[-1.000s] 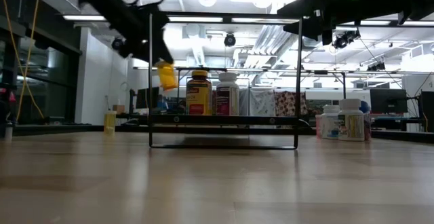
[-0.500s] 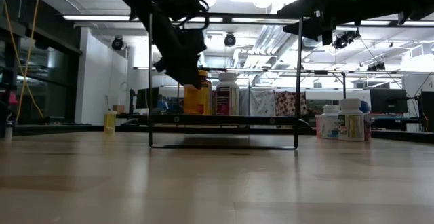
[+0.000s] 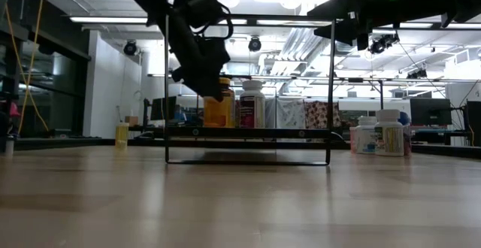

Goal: Pick and place medicine bottles onto shelf by color
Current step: Put the big orange medicine bottle on the shelf

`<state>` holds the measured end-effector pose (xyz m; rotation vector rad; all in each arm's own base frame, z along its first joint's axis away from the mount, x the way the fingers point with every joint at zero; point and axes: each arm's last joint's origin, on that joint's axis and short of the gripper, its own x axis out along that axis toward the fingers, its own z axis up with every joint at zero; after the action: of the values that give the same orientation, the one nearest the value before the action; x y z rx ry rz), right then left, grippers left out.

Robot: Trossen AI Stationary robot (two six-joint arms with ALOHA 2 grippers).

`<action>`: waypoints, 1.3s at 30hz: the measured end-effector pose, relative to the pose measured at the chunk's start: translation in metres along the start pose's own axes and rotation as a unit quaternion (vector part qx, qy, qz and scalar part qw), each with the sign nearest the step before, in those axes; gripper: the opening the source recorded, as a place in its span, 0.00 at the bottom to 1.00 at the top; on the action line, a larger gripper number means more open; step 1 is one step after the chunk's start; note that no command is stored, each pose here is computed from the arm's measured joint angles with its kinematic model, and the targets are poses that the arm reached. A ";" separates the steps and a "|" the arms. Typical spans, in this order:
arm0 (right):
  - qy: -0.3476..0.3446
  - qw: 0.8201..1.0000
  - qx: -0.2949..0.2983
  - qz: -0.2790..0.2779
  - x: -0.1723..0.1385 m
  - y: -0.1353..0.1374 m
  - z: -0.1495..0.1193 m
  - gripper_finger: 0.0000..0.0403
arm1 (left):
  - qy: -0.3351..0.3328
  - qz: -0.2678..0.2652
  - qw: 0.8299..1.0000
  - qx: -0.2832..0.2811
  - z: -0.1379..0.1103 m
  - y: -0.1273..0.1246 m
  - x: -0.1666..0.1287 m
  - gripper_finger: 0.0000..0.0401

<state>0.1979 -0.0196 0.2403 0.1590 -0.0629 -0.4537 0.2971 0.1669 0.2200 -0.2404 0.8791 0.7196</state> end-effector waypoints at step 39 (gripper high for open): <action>0.000 1.000 0.000 0.000 0.000 0.000 0.000 0.69 | -0.009 0.006 1.000 -0.012 0.003 0.007 0.002 0.63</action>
<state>0.1979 -0.0196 0.2403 0.1590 -0.0627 -0.4536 0.2950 0.1738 0.2210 -0.2500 0.8559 0.7424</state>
